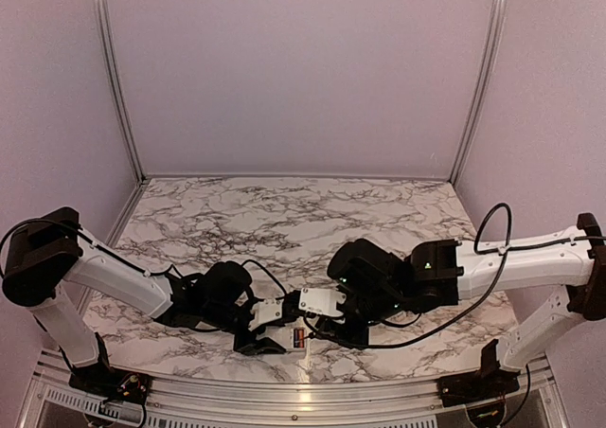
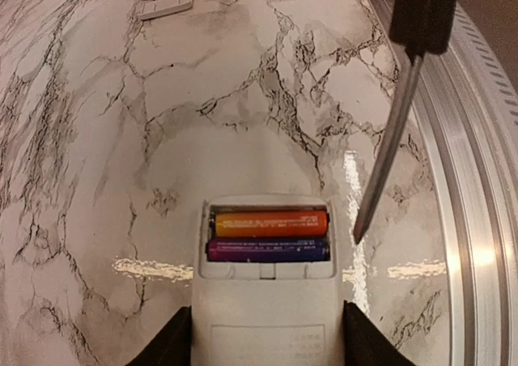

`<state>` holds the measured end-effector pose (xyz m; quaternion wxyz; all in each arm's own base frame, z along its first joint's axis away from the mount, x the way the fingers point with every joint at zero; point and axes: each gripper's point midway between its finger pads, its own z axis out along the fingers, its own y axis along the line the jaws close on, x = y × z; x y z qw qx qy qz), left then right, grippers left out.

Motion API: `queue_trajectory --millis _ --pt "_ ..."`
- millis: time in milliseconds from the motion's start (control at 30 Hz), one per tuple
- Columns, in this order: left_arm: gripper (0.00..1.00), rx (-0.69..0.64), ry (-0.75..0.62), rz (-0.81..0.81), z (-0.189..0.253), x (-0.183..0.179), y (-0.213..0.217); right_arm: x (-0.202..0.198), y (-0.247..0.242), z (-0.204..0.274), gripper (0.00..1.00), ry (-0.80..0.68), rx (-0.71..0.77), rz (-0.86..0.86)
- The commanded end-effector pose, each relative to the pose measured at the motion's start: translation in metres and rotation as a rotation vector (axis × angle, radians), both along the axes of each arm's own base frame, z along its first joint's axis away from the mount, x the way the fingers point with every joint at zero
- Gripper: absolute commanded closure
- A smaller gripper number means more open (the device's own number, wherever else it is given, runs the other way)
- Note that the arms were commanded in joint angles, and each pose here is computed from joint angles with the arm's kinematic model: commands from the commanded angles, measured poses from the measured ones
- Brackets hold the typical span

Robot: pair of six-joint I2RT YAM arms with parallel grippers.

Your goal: Unload the batteries from the remote control

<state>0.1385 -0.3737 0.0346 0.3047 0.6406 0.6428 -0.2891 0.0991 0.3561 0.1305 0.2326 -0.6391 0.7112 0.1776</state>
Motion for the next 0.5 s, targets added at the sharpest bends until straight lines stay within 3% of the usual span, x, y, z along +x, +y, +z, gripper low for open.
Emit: queue_trajectory --millis 0,467 --pt "0.66 -0.058 0.016 0.000 0.010 0.003 -0.013 0.001 0.014 0.002 1.00 -0.020 0.039 0.020" --pt "0.68 -0.058 0.034 0.008 0.007 0.001 -0.012 0.004 0.005 -0.026 1.00 -0.018 -0.017 -0.013"
